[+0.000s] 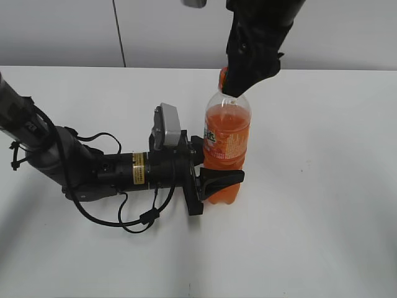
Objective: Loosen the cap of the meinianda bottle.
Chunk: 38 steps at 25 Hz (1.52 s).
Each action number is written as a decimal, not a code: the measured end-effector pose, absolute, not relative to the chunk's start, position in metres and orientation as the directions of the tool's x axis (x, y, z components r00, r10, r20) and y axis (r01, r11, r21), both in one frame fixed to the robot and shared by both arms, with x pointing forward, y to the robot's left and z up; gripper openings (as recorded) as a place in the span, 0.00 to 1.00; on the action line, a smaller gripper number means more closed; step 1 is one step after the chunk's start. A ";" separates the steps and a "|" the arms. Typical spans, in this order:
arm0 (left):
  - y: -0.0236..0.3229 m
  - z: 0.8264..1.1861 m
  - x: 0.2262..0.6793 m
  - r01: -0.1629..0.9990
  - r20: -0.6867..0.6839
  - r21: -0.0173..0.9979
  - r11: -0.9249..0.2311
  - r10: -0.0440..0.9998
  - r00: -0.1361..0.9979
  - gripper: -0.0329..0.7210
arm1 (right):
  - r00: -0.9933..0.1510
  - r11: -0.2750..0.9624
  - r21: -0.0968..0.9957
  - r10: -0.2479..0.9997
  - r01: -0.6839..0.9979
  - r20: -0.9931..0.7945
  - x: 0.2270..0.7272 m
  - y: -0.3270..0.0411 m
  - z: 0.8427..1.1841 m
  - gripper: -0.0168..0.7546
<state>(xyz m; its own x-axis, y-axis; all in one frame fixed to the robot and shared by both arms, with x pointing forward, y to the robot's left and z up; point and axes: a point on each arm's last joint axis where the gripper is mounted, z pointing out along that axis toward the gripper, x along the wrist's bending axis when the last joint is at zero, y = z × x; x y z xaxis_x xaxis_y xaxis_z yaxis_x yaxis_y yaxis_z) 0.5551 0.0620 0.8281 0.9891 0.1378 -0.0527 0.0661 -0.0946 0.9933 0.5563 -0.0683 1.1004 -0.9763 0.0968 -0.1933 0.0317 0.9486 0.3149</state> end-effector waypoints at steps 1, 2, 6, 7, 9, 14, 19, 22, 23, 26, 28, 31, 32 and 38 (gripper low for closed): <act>0.062 0.828 0.555 0.066 -0.053 0.993 -0.095 0.138 0.989 0.55 | -0.972 0.941 0.329 0.147 0.081 -0.182 0.557 -0.068 1.103 0.79; 0.062 0.828 0.555 0.066 -0.053 0.993 -0.095 0.138 0.989 0.55 | -0.965 0.929 0.345 0.201 0.133 -0.170 0.557 -0.068 1.105 0.78; 0.062 0.828 0.555 0.066 -0.053 0.993 -0.095 0.138 0.989 0.55 | -0.903 0.848 0.408 0.415 0.337 -0.116 0.558 -0.068 1.120 0.77; 0.062 0.828 0.555 0.066 -0.053 0.993 -0.094 0.139 0.989 0.55 | -0.874 0.812 0.428 0.476 0.397 -0.093 0.558 -0.068 1.125 0.77; 0.062 0.828 0.555 0.066 -0.053 0.993 -0.094 0.139 0.989 0.55 | -0.804 0.724 0.459 0.594 0.515 -0.036 0.558 -0.068 1.132 0.76; 0.062 0.828 0.555 0.066 -0.053 0.993 -0.094 0.139 0.989 0.55 | -0.622 0.515 0.470 0.777 0.717 0.098 0.557 -0.069 1.140 0.76; 0.062 0.828 0.555 0.066 -0.053 0.993 -0.094 0.139 0.989 0.55 | -0.520 0.403 0.457 0.838 0.793 0.164 0.555 -0.070 1.142 0.76; 0.062 0.828 0.555 0.066 -0.053 0.993 -0.094 0.139 0.989 0.55 | -0.507 0.401 0.426 0.846 0.811 0.167 0.554 -0.070 1.133 0.76; 0.062 0.828 0.555 0.066 -0.053 0.993 -0.094 0.139 0.989 0.55 | -0.504 0.406 0.411 0.847 0.817 0.166 0.553 -0.071 1.128 0.76; 0.062 0.828 0.555 0.066 -0.053 0.993 -0.094 0.139 0.989 0.55 | -0.499 0.414 0.377 0.851 0.829 0.164 0.552 -0.071 1.117 0.76; 0.062 0.828 0.555 0.066 -0.053 0.993 -0.094 0.139 0.989 0.55 | -0.498 0.415 0.369 0.852 0.831 0.163 0.552 -0.072 1.115 0.76; 0.062 0.828 0.555 0.067 -0.053 0.993 -0.094 0.140 0.989 0.55 | -0.498 0.416 0.368 0.852 0.832 0.163 0.552 -0.072 1.114 0.76; 0.062 0.828 0.555 0.067 -0.053 0.993 -0.094 0.140 0.989 0.55 | -0.498 0.416 0.366 0.852 0.832 0.164 0.552 -0.072 1.114 0.76; 0.062 0.828 0.555 0.067 -0.053 0.993 -0.094 0.140 0.989 0.55 | -0.500 0.437 0.314 0.852 0.843 0.156 0.549 -0.074 1.097 0.76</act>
